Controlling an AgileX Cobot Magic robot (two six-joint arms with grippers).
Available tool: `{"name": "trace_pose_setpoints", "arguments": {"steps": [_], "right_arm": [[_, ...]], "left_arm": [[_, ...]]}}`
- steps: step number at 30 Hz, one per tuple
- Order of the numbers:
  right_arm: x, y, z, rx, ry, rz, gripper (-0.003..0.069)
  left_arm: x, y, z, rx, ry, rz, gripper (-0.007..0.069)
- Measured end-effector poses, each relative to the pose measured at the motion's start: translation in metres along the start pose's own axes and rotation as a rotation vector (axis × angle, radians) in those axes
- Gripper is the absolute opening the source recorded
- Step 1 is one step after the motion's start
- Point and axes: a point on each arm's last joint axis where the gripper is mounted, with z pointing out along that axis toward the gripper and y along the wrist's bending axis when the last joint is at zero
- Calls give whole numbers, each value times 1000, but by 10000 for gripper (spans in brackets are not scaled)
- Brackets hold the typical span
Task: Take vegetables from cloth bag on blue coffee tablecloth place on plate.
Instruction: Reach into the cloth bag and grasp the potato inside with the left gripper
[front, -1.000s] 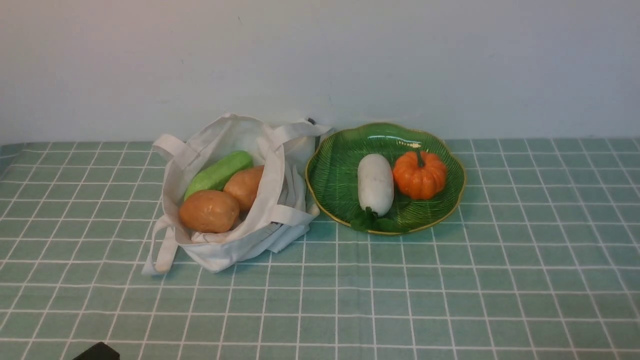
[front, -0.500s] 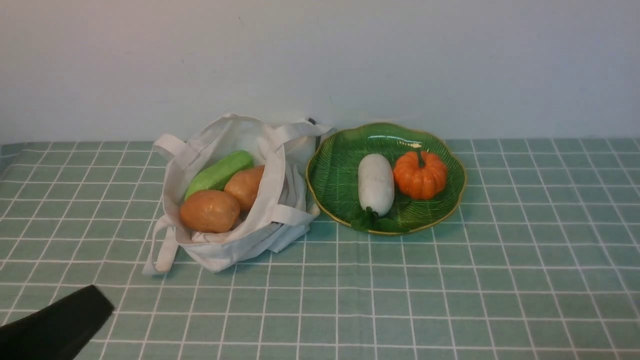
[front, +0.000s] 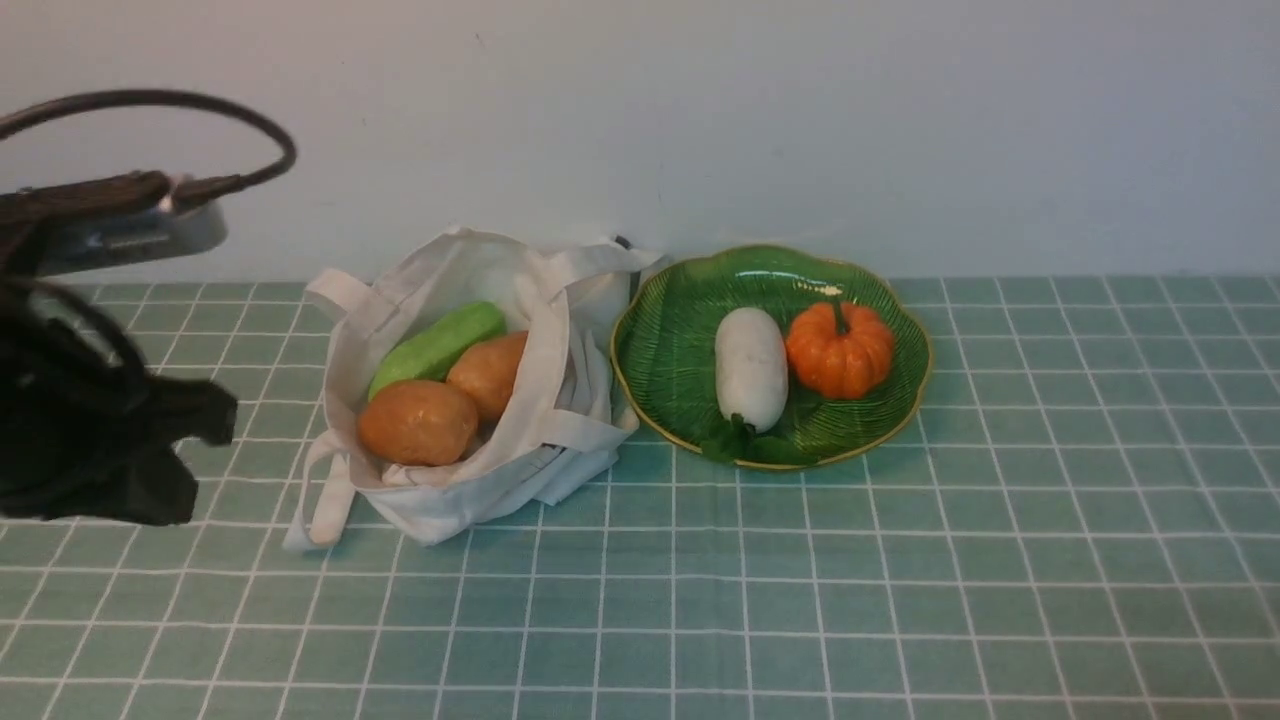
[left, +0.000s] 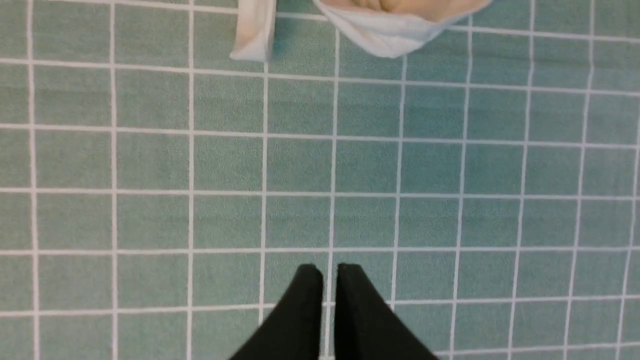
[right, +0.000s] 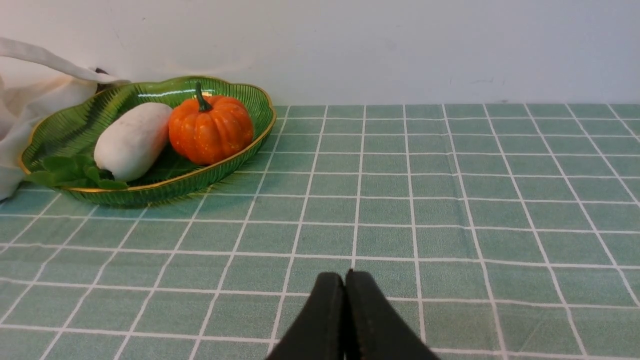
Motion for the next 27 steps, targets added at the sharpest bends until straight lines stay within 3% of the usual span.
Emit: {"name": "trace_pose_setpoints", "arguments": {"steps": [3,6,11,18,27], "right_arm": [[0,0,0,0,0,0,-16],[0,0,0,0,0,0,-16],[0,0,0,0,0,0,-16],[0,0,0,0,0,0,-16],[0,0,0,0,0,0,-16]], "left_arm": [[-17,-8,23,-2,59,6,89],[-39,-31,58,-21,143,87,209],[-69,-56,86,-150,140,252,401],[-103,-71,120,-268,115,309,601],[-113,-70,155,-272,90,417,637]]}}
